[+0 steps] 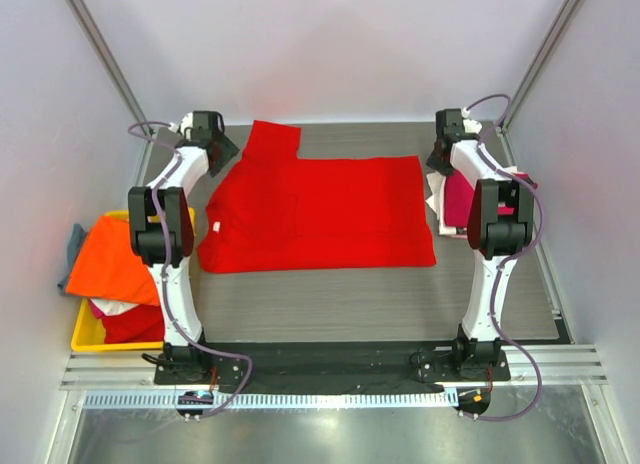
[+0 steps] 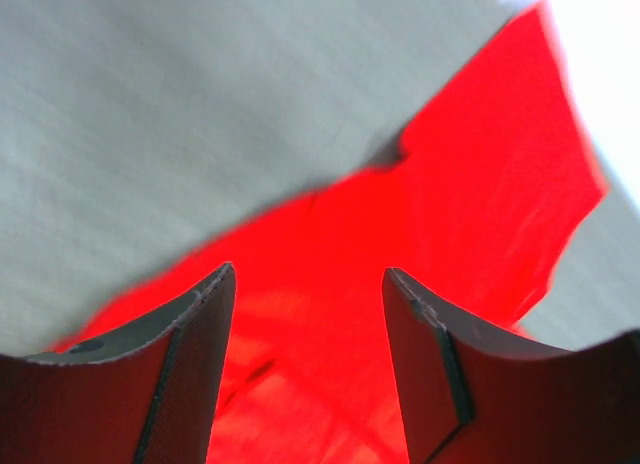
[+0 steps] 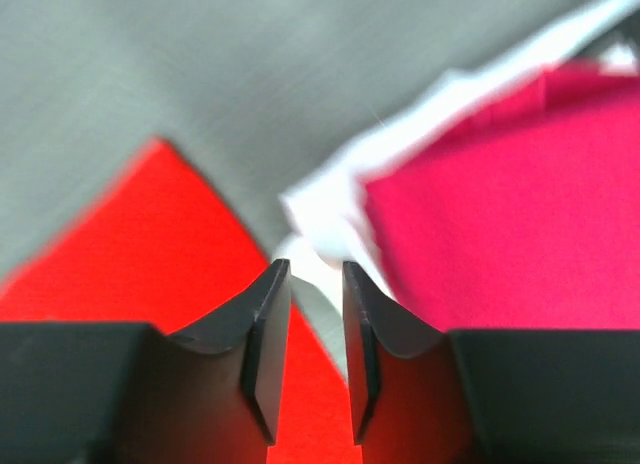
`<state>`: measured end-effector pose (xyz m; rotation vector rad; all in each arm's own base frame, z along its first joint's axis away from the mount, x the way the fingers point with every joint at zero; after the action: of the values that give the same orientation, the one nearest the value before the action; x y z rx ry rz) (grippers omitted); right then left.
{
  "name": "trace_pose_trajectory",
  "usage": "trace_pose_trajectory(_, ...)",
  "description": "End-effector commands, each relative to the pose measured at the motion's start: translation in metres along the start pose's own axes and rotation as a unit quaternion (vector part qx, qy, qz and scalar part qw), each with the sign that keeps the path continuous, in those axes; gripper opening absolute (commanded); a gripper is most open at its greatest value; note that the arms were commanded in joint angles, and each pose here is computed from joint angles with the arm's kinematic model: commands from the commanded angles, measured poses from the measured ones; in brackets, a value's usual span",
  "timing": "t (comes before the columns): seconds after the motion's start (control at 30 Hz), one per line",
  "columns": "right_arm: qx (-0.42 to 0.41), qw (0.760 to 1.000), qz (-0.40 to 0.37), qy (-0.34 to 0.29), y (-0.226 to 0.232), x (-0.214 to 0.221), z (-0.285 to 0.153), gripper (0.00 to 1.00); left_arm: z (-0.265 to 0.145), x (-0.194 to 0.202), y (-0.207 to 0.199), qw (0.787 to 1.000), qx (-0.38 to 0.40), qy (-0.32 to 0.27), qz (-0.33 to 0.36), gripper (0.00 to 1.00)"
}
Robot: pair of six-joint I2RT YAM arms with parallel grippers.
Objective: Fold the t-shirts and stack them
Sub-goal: Fold the tshirt
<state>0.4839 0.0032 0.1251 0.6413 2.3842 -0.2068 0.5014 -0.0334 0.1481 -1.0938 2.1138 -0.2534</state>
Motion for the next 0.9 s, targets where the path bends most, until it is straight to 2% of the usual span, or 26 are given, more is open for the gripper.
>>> trace_pose_trajectory(0.0,-0.041,0.998,0.007,-0.037,0.013,-0.033,-0.010,0.34,0.005,-0.023,-0.019,0.999,0.036,-0.012,0.021,0.63)
trace_pose_trajectory(0.23,-0.139,0.990,0.002,-0.034,0.049,-0.057,0.005,0.44,0.053,-0.028,-0.044,0.996,0.076,0.029,0.020,0.63)
trace_pose_trajectory(0.37,-0.148,0.989,-0.006,-0.014,0.057,-0.050,0.027,0.45,0.076,-0.027,-0.055,0.992,0.120,0.028,0.024,0.67)
trace_pose_trajectory(0.53,-0.151,0.988,-0.016,0.007,0.059,-0.038,0.042,0.50,0.103,-0.020,-0.054,0.991,0.126,0.023,0.022,0.74)
trace_pose_trajectory(0.6,-0.151,0.988,-0.019,0.019,0.059,-0.030,0.052,0.50,0.107,-0.019,-0.063,0.989,0.147,0.023,0.021,0.82)
trace_pose_trajectory(0.7,-0.153,0.988,-0.018,0.027,0.061,-0.025,0.059,0.48,0.122,-0.009,-0.063,0.988,0.147,0.028,0.025,0.85)
trace_pose_trajectory(0.77,-0.150,0.988,-0.016,0.036,0.060,-0.018,0.065,0.45,0.131,-0.005,-0.059,0.989,0.142,0.033,0.016,0.85)
trace_pose_trajectory(0.87,-0.166,0.985,-0.016,0.047,0.063,-0.014,0.066,0.38,0.136,-0.005,-0.058,0.987,0.151,0.046,-0.002,0.79)
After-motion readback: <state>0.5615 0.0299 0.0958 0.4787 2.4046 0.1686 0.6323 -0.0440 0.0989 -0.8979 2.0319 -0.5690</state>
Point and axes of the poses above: each gripper's point midway between its finger pads, its own z axis out along the fingers, its own y axis along the line the jaws close on, x = y × z, the point moved 8 cm from there along -z, back along the fingers, and after that the axes turned 8 degrees about -z, right-handed, at the moved point
